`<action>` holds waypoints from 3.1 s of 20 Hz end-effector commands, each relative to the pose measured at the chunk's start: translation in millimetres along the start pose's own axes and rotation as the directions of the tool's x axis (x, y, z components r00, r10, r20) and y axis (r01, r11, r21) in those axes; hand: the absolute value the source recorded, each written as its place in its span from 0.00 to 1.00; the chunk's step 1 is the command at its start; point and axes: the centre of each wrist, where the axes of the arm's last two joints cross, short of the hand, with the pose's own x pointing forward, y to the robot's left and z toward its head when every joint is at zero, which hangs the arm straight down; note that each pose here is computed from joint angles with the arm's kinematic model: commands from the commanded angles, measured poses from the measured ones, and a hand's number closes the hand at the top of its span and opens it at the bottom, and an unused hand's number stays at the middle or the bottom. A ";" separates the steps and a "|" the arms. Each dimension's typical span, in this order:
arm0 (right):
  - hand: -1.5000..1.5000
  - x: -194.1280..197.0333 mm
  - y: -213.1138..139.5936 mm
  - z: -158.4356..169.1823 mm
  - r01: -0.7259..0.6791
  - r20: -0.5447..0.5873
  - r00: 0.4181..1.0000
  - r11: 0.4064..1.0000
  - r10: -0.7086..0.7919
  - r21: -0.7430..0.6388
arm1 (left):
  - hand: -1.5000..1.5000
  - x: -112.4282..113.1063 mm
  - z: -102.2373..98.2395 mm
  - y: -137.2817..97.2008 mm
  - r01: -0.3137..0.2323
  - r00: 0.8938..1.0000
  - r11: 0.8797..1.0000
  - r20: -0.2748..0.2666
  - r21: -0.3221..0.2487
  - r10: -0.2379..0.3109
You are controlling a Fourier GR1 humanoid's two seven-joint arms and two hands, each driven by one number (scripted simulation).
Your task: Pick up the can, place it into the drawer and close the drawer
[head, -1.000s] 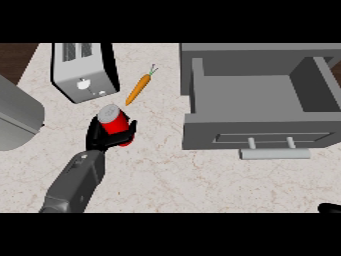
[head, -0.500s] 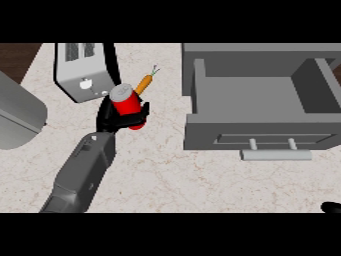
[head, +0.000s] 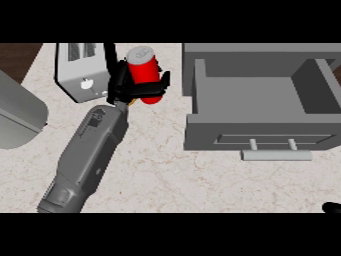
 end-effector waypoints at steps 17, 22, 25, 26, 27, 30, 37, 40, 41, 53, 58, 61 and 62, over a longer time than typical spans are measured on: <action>0.00 9.3 -6.3 -18.2 0.017 0.025 1.000 1.000 -0.017 -0.004 | 1.00 169.2 -50.8 -118.0 0.087 0.996 0.995 0.019 -0.042 -0.087; 0.00 11.0 4.3 -16.3 0.011 0.025 1.000 1.000 -0.011 0.016 | 1.00 187.6 -60.1 -140.3 0.132 0.991 0.991 -0.002 -0.028 -0.132; 0.00 12.1 -3.4 -10.8 0.015 0.022 1.000 0.999 -0.016 0.043 | 1.00 184.9 -64.9 -142.9 0.153 0.988 0.988 -0.004 -0.033 -0.153; 0.00 18.1 -4.9 -11.8 -0.004 0.019 1.000 0.999 0.003 0.036 | 1.00 190.4 -66.1 -144.4 0.143 0.990 0.989 -0.003 -0.038 -0.143; 0.00 20.6 -2.9 -22.9 0.016 0.035 0.999 0.999 -0.017 0.039 | 1.00 184.5 -66.7 -146.7 0.188 0.982 0.981 -0.010 -0.040 -0.188; 0.00 10.4 2.4 -16.8 0.033 0.027 0.999 0.998 -0.034 0.051 | 1.00 186.7 -66.6 -154.2 0.184 0.983 0.983 -0.016 0.002 -0.184; 0.00 14.1 14.3 -21.7 0.040 0.036 0.998 0.998 -0.042 0.050 | 1.00 193.9 -68.5 -163.5 0.225 0.974 0.972 0.023 0.066 -0.227; 0.00 23.4 12.0 -23.0 0.018 0.052 0.998 0.997 -0.022 0.072 | 0.00 186.9 -75.3 -153.4 0.205 0.979 0.974 -0.022 0.093 -0.204; 0.00 11.6 19.3 -32.3 0.011 0.050 0.999 0.997 -0.014 0.070 | 0.00 191.5 -70.9 -162.9 0.231 0.973 0.966 -0.024 0.116 -0.229; 0.00 28.9 22.2 -36.8 -0.173 0.172 0.974 0.974 0.146 0.150 | 0.00 189.5 -74.0 -159.7 0.179 0.984 0.969 -0.013 0.171 -0.180; 0.00 38.7 20.9 -55.5 -0.347 0.259 0.918 0.926 0.301 0.152 | 0.00 170.0 -74.7 -147.2 0.123 0.992 0.978 0.004 0.170 -0.125; 0.00 16.3 35.6 -65.3 -0.425 0.286 0.884 0.889 0.368 0.170 | 0.00 186.5 -74.3 -156.1 0.086 0.996 0.981 0.008 0.176 -0.089; 0.00 22.3 38.4 -56.1 -0.465 0.300 0.864 0.869 0.404 0.168 | 0.00 178.8 -76.8 -149.4 0.089 0.996 0.979 0.001 0.182 -0.091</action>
